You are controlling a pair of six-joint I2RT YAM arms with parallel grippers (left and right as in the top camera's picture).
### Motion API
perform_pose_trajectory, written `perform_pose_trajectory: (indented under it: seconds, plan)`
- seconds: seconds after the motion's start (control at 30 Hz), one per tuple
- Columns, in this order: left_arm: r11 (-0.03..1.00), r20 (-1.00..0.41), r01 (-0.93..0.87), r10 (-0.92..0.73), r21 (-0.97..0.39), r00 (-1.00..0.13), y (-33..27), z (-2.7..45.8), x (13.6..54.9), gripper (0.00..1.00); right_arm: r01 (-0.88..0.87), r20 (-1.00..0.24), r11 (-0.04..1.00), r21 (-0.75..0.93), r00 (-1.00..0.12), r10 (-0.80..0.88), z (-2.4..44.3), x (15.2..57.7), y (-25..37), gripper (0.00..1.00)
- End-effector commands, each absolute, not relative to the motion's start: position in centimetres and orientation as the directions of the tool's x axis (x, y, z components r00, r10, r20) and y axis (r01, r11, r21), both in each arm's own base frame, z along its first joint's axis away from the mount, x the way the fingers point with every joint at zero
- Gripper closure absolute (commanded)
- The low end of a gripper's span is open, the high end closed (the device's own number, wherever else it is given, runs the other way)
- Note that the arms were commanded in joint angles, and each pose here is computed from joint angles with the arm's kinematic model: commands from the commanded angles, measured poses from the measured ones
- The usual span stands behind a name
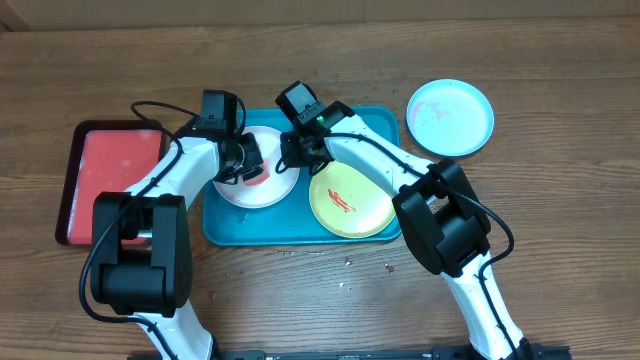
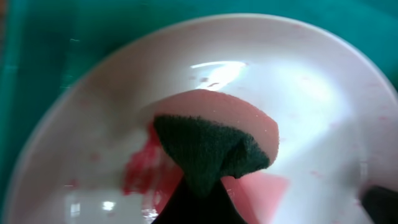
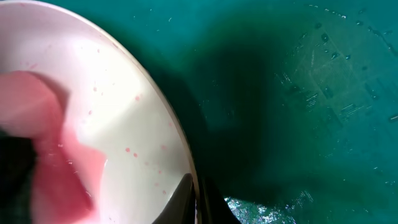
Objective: Clean dirty plates on tray and stack at the side
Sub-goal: 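Scrub the white plate with the sponge while the right gripper holds it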
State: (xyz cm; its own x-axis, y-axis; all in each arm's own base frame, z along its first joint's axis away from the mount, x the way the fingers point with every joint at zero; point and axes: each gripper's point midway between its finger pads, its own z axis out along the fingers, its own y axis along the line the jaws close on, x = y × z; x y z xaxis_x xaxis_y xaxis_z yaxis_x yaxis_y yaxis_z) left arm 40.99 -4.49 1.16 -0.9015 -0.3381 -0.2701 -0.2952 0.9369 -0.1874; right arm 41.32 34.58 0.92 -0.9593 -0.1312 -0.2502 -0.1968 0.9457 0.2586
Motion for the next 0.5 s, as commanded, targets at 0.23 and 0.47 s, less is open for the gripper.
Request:
perform_pose_trajectory:
  seconds: [0.23, 0.47]
  plan:
    - [0.943, -0.306, -0.329, -0.299, 0.049, -0.904, 1.1, 3.9, 41.8, 0.95, -0.178, -0.203, 0.963, 0.204, -0.970, -0.136, -1.4, 40.5, 33.3, 0.96]
    - [0.931, -0.249, -0.198, -0.279, -0.305, -0.927, -6.4, 5.1, 43.4, 0.96, -0.179, -0.211, 0.962, 0.208, -0.968, -0.135, -1.4, 40.7, 33.4, 0.96]
